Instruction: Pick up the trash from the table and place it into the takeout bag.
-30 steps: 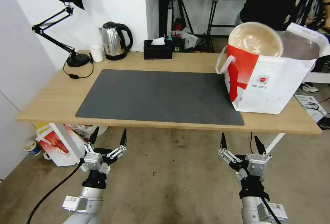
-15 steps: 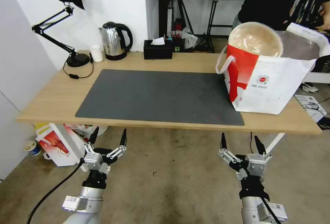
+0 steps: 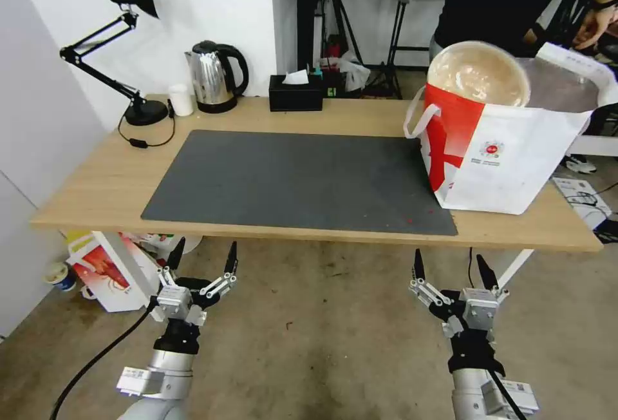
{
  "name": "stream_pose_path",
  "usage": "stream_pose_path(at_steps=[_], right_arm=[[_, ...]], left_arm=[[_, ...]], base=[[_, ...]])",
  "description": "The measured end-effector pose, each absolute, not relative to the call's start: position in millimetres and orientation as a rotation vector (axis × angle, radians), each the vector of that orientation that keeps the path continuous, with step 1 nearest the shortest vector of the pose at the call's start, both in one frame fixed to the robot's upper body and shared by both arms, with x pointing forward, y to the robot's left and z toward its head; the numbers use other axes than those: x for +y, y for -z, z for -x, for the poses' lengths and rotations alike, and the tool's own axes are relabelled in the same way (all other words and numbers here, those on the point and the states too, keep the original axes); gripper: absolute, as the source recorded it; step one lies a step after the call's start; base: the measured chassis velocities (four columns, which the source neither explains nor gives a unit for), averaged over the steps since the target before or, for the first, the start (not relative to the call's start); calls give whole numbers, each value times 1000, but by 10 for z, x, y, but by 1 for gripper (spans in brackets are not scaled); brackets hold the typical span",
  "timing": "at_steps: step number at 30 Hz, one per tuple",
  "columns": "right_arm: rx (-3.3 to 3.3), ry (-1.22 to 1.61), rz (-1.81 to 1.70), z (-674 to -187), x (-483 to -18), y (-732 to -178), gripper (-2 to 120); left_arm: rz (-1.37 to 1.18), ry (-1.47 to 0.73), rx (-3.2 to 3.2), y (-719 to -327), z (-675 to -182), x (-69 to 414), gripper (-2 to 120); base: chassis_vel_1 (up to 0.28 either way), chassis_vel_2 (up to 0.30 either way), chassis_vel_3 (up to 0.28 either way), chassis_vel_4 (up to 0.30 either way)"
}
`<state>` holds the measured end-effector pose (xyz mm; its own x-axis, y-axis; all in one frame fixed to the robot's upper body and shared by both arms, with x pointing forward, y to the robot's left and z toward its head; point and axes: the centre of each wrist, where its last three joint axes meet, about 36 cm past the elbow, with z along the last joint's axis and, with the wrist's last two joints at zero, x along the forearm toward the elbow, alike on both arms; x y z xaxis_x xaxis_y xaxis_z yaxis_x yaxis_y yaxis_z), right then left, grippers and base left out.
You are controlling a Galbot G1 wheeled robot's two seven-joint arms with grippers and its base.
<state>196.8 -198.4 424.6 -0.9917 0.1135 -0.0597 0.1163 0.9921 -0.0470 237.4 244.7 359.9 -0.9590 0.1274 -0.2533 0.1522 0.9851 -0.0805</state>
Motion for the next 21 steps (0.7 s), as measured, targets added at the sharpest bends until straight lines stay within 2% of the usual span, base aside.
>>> stream_pose_path(at_steps=[21], right_arm=[[3079, 78, -178, -1968, -1984, -4246, 100]], left_arm=[[-206, 145, 2881, -3599, -2374, 2447, 100]], base=[[0, 0, 0, 0]])
